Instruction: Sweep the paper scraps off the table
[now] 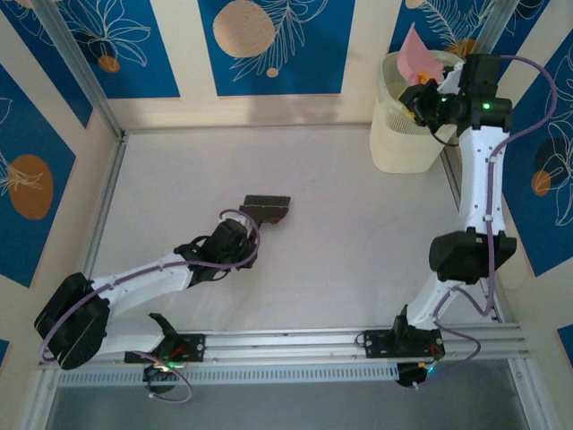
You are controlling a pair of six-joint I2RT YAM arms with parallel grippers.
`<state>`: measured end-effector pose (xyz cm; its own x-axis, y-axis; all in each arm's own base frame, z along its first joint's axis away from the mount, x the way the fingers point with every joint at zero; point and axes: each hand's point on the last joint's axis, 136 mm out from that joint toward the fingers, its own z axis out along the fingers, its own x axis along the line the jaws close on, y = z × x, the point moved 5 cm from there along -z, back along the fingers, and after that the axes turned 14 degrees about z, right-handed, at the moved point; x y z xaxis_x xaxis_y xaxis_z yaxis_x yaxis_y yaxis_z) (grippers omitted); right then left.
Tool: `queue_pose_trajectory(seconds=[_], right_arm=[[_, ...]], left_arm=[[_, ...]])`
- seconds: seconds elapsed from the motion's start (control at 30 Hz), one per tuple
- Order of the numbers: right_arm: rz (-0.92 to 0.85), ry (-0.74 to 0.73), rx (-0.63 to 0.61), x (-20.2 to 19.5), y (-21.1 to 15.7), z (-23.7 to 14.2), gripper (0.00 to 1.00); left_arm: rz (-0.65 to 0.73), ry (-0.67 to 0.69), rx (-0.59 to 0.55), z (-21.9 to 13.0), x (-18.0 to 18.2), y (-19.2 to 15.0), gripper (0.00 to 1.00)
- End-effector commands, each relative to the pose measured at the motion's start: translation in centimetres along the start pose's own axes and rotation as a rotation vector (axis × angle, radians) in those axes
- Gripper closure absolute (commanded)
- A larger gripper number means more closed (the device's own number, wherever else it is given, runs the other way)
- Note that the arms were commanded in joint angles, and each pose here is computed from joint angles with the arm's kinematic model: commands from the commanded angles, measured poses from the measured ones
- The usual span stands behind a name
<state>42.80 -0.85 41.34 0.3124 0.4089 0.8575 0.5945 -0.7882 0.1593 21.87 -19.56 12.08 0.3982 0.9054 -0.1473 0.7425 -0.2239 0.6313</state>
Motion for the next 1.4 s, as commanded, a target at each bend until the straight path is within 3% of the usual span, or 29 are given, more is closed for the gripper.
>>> queue_pose_trajectory(seconds=[0.0,0.47,0.83,1.37], right_arm=[[0.128,0.163,0.133,1.9,1.0,0.2,1.00],[0.404,0.340,0.322,3.7,4.2,3.4,1.00],[0.554,0.405,0.316,3.5,5.2,4.1,1.00],[0.460,0.378,0.252,4.2,4.1,1.9,1.00]], left_arm=[[0.028,0.007,-0.044,-0.8,-0.3,1.4,1.00],[0.027,0.000,-0.026,-0.5,-0.5,1.3,1.00],[0.030,0.017,-0.018,-0.4,-0.3,1.2,1.00],[0.030,0.032,-0.024,-0.6,-0.1,1.3,1.00]])
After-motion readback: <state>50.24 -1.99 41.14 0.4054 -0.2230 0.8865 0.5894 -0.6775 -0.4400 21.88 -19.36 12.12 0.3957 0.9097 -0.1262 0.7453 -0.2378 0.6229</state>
